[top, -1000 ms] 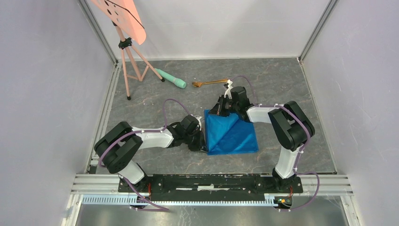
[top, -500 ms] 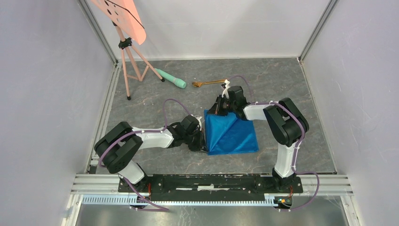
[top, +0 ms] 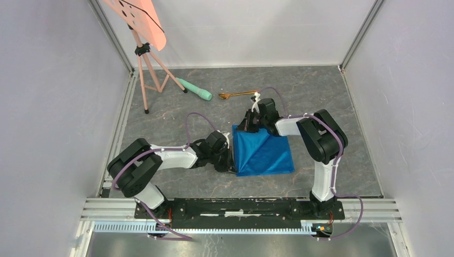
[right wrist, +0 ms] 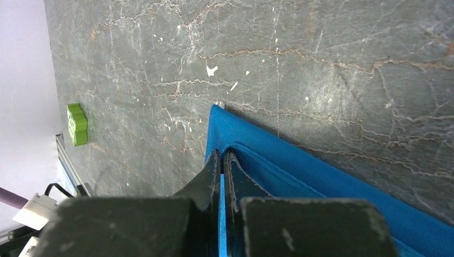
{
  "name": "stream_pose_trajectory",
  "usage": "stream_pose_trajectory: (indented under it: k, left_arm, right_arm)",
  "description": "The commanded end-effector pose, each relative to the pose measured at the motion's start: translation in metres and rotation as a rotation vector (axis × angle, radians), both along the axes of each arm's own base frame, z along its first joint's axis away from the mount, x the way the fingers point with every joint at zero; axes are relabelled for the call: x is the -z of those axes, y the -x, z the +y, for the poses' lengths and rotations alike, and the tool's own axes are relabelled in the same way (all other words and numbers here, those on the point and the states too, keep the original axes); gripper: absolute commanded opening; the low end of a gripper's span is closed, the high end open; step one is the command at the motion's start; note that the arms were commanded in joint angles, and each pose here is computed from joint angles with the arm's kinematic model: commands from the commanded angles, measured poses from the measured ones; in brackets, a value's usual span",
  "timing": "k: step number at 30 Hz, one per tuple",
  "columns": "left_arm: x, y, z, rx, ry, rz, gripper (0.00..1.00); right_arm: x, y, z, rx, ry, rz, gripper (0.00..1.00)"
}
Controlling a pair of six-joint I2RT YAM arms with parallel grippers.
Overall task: Fold the napkin into a case and place the utensils inside
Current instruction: Fold the top corner of the square-folded napkin at the center of the board, then smooth out the upper triangle-folded napkin at the center of the board.
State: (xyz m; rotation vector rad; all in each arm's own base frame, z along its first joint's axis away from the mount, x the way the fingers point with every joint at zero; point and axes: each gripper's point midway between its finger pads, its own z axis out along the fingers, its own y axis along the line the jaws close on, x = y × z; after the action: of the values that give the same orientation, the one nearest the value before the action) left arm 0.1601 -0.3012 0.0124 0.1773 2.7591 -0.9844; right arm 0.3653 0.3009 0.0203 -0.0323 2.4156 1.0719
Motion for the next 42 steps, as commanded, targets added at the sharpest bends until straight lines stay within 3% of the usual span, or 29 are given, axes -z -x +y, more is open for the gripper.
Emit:
stream_pose_trajectory:
  k: [1, 12, 16, 24, 28, 32, 39, 42]
  left_arm:
    - [0.039, 0.019, 0.039, -0.023, -0.193, 0.05, 0.1]
    - [-0.001, 0.015, 0.028, -0.016, -0.091, -0.009, 0.36]
    - [-0.013, 0.014, 0.03, -0.026, -0.076, -0.032, 0.4]
    - [-0.038, 0.005, 0.017, -0.016, -0.024, -0.067, 0.48]
    - [-0.052, -0.008, 0.002, -0.007, 0.004, -0.091, 0.47]
    - [-0.068, -0.022, -0.019, 0.004, 0.07, -0.105, 0.39]
    - [-0.092, -0.09, -0.043, -0.084, 0.182, -0.149, 0.38]
    - [-0.089, -0.127, -0.059, -0.12, 0.198, -0.181, 0.28]
  right_arm:
    - [-0.013, -0.021, 0.006, 0.005, -0.002, -0.083, 0.01]
    - [-0.022, -0.021, 0.008, -0.036, -0.001, -0.093, 0.23]
    - [-0.03, -0.019, 0.008, -0.044, -0.004, -0.105, 0.28]
    - [-0.048, -0.015, 0.006, -0.101, 0.029, -0.135, 0.48]
    - [-0.075, -0.01, -0.001, -0.13, 0.055, -0.206, 0.57]
    - [-0.095, 0.0, -0.012, -0.202, 0.084, -0.264, 0.64]
    - [-0.09, 0.031, -0.082, -0.106, -0.011, -0.255, 0.58]
    - [-0.081, 0.036, -0.102, -0.083, -0.007, -0.257, 0.53]
